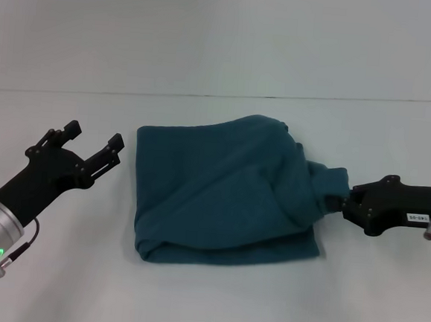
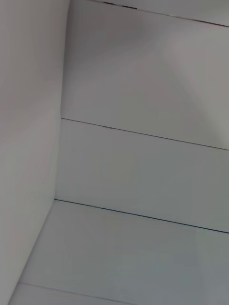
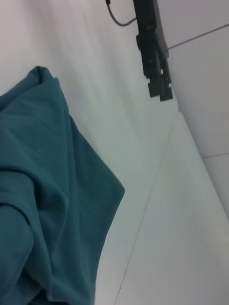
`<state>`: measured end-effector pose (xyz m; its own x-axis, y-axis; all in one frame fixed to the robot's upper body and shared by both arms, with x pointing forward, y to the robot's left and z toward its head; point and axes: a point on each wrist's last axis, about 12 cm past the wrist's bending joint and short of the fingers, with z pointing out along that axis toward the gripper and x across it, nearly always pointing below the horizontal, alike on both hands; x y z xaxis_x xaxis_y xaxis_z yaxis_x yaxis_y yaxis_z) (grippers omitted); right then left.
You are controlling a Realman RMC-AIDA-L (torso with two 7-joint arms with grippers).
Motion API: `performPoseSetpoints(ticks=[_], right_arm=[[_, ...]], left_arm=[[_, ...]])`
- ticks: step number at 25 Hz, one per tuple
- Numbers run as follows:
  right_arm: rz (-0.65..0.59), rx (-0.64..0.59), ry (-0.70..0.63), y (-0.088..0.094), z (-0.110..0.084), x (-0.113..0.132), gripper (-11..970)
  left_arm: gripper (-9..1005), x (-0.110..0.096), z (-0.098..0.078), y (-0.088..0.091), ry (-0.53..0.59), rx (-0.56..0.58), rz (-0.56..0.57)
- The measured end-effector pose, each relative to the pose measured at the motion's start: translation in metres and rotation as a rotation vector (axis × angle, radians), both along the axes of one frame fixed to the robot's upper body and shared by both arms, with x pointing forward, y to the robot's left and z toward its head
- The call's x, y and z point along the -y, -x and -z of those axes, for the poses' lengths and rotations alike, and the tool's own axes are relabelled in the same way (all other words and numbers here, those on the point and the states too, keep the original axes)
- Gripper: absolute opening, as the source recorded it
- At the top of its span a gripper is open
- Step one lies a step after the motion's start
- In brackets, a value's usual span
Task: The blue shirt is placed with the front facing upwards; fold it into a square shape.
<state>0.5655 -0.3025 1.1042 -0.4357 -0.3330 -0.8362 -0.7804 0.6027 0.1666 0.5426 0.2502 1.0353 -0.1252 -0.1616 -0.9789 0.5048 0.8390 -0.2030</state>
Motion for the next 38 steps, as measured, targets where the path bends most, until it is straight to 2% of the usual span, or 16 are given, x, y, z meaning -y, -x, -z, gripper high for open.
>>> performPoseSetpoints(ticks=[11,17,22,29,38], right_arm=[[-0.04,-0.011,-0.034,0.01,-0.016,0.007,53],[-0.112,-0.12,0.047,0.022,0.009,-0.001,65],[-0.028,-0.158,0.09,0.024,0.023,0.007,74],[0.068,-0.175,0.064,0.025,0.019,0.024,88],[0.199,-0.071,-0.082,0.033,0.003,0.054,335]], left_arm=[[887,0.002,-0.002,-0.003,-0.001,0.005,0.006],[887,0.004,-0.002,-0.005,-0.004,0.001,0.007],[888,0.007,-0.002,-0.007,-0.012,0.0,0.018],[887,0.008,-0.001,-0.006,-0.016,-0.003,0.025],[888,0.008,-0.002,-0.005,-0.012,0.002,0.028]])
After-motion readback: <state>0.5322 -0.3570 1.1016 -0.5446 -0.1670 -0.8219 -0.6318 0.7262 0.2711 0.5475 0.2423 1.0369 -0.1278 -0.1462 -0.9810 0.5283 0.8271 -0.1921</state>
